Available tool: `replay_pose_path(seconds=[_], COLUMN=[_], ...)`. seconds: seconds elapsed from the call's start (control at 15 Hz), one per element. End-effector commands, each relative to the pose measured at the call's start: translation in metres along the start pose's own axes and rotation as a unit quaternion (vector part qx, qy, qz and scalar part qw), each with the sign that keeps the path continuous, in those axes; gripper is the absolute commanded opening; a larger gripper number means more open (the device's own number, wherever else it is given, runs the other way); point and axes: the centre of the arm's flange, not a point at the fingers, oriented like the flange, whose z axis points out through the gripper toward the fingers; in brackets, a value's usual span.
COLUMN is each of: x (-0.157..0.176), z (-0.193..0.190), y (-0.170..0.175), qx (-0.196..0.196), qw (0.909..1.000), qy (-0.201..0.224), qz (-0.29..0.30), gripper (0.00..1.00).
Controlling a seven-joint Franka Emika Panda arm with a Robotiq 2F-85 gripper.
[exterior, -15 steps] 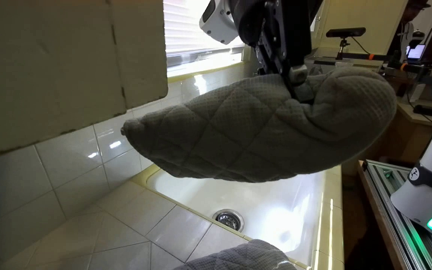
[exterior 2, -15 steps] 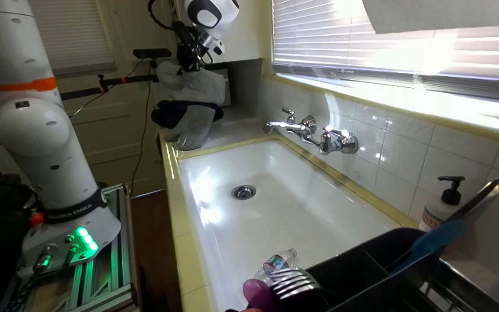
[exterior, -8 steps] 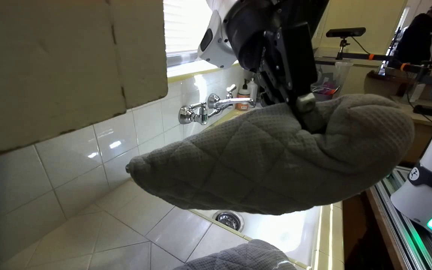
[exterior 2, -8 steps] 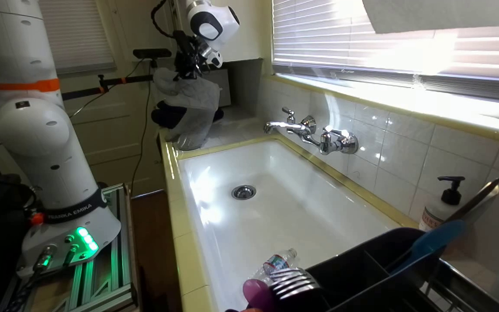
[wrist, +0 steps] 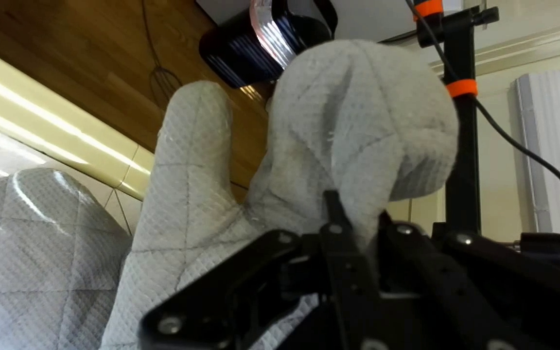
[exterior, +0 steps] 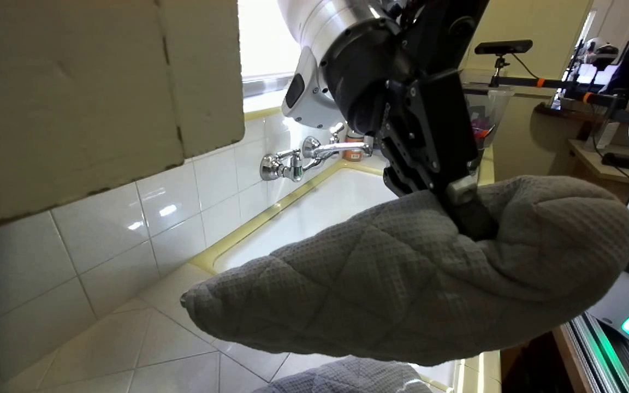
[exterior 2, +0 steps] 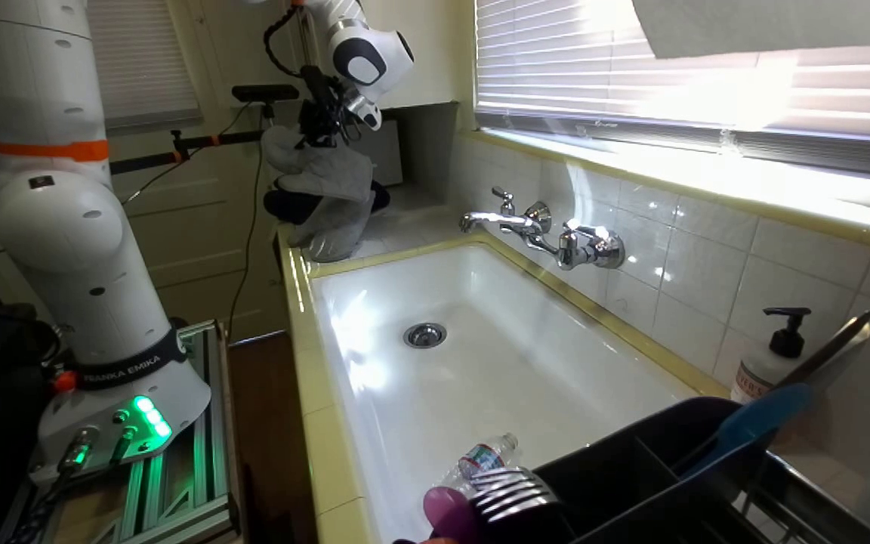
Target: Unhang the oven mittens
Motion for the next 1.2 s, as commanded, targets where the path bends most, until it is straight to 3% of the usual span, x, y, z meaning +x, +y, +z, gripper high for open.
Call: replay_pose_path(seconds=[0.0,0.4,0.47,0.53,1.07,1.13], x=[0.016,0.036,0.038,0.041,0.053,0.053], z=[0.005,0.014,0.015,0.017,0.015,0.014], y=[-0.005,-0.014,-0.016,-0.018,-0.02,-0.02], qx=[-0.003,-0.012,-0.014,-0.015,-0.011,-0.011], qw=[0.9999,0.999,0.9986,0.9981,0.9968,0.9967], qy=[-0.011,-0.018,-0.018,-0.018,-0.018,-0.019], qz=[-0.01,-0.039,-0.048,-0.057,-0.078,-0.078], gripper=[0.03,0.05,0.37,0.38,0.99,1.0])
